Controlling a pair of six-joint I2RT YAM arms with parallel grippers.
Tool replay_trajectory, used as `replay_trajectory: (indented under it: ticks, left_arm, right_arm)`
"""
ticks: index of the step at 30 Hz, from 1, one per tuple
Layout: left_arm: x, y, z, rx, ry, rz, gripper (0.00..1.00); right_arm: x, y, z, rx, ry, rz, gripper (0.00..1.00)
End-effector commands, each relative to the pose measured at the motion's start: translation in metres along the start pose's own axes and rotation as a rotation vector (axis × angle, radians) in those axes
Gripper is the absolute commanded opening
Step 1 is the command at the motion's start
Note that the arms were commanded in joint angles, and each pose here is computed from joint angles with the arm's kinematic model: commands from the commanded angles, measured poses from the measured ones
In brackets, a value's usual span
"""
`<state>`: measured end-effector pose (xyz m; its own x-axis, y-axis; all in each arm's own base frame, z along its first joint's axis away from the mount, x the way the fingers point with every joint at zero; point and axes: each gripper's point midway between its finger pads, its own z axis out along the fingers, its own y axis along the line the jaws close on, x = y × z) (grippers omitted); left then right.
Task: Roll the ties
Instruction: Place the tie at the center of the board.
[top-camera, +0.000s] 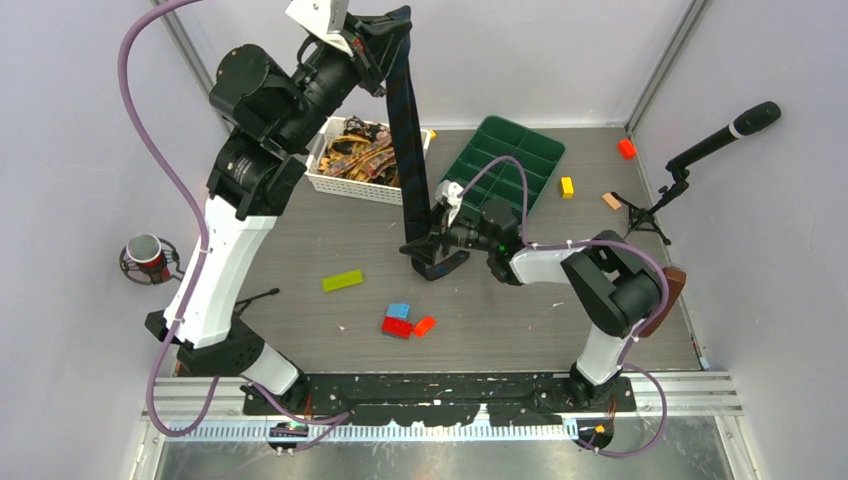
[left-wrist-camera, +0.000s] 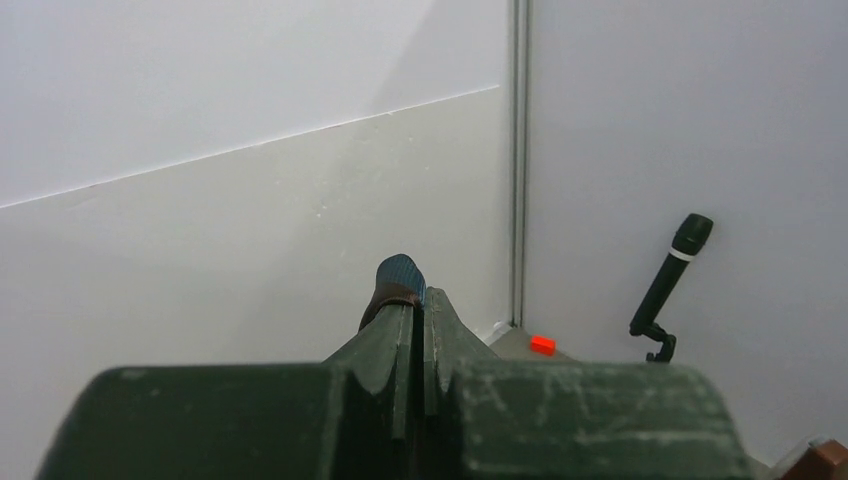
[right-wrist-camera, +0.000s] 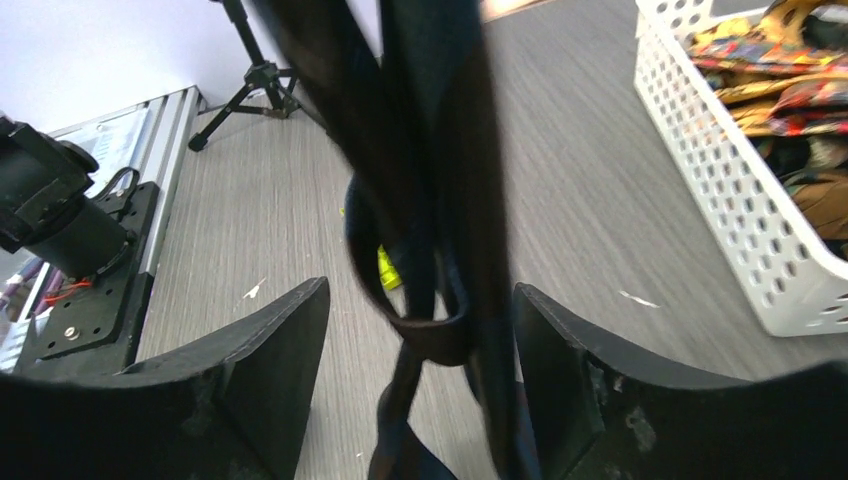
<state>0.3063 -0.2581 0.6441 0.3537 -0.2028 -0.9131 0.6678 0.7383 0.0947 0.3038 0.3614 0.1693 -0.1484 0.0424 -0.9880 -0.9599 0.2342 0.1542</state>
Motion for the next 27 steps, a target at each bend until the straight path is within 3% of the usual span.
replay_trajectory:
  ticks: [1,11,14,16,20,27]
  left_arm:
    - [-0.033,0.02,0.002,-0.092,-0.12,0.02,0.01]
    - [-0.037,0.052,-0.003,-0.222,-0.124,0.083,0.0]
    - [-0.032,0.073,-0.007,-0.266,-0.115,0.069,0.0]
    - [-0.026,0.086,-0.009,-0.288,-0.109,0.048,0.0]
    - [-0.012,0.114,-0.016,-0.358,-0.085,0.041,0.0]
    - [0.031,0.16,-0.036,-0.506,-0.036,-0.006,0.0]
  right_arm:
    - [-0.022,0.009,0.016,-0.071,-0.09,-0.025,0.7]
    - [0.003,0.005,0.009,-0.023,-0.029,0.027,0.48]
    - [0.018,0.005,0.003,0.003,0.024,0.055,0.28]
    - [0.032,0.007,-0.003,0.013,0.093,0.098,0.16]
    - [0.03,0.018,-0.021,0.035,0.214,0.123,0.04]
    - [0.017,0.017,-0.077,0.259,0.576,0.202,0.0]
